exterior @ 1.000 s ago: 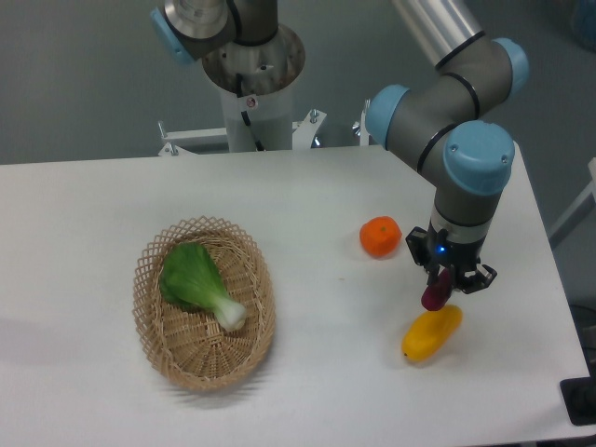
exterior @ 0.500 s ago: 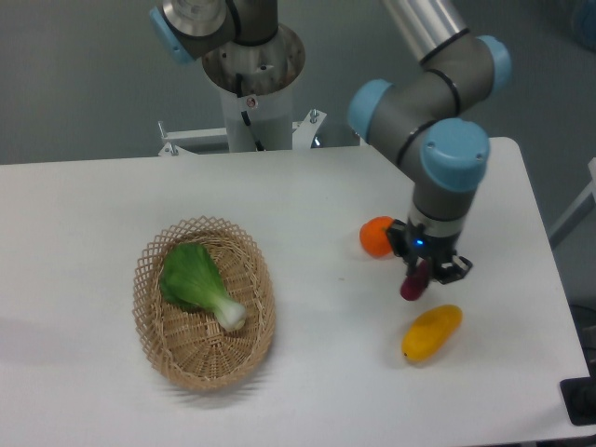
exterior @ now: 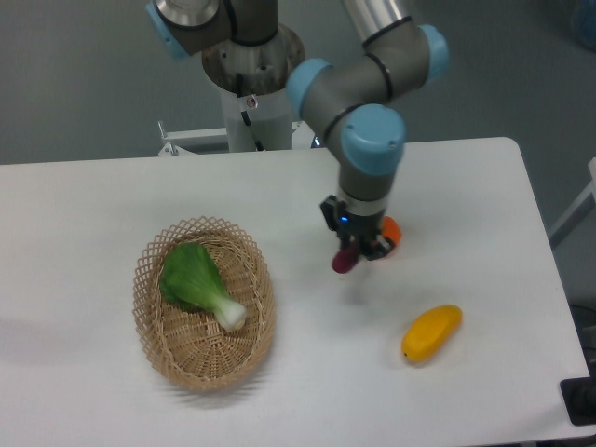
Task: Place the sweet potato on the table
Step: 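Carry the sweet potato past the orange toward the basket rim, then lower the sweet potato onto the table and open the gripper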
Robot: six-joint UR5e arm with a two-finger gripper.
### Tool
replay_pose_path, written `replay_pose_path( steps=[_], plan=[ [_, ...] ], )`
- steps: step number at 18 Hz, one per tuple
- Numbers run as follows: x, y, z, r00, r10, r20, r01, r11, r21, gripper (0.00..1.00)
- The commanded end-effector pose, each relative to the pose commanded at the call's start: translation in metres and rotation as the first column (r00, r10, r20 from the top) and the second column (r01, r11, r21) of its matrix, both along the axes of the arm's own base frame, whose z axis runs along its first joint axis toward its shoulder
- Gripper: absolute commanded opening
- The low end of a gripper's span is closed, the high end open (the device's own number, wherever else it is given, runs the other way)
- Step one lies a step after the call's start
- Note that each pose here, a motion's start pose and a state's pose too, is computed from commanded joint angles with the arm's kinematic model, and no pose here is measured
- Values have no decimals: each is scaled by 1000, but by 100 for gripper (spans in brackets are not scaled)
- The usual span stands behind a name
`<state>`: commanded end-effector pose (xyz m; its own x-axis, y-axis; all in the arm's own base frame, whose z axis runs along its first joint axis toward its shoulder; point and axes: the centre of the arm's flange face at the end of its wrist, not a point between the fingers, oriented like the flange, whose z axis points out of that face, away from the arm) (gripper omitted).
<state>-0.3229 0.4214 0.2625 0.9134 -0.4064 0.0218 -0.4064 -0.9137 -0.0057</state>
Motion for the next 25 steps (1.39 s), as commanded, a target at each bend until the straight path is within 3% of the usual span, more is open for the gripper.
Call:
replay_pose_path(
  steps=[7, 9, 12, 15, 25],
  plan=[
    [43, -11, -23, 998, -48, 44, 50, 998, -33, 16],
    [48, -15, -25, 998, -51, 48, 53, 998, -36, 22],
    [51, -18, -29, 995, -78, 58, 81, 996, -40, 47],
    [51, -16, -27, 995, -82, 54, 84, 996, -35, 100],
    [6, 16, 20, 997, -67, -46, 68, 997, 30, 100]
  ],
)
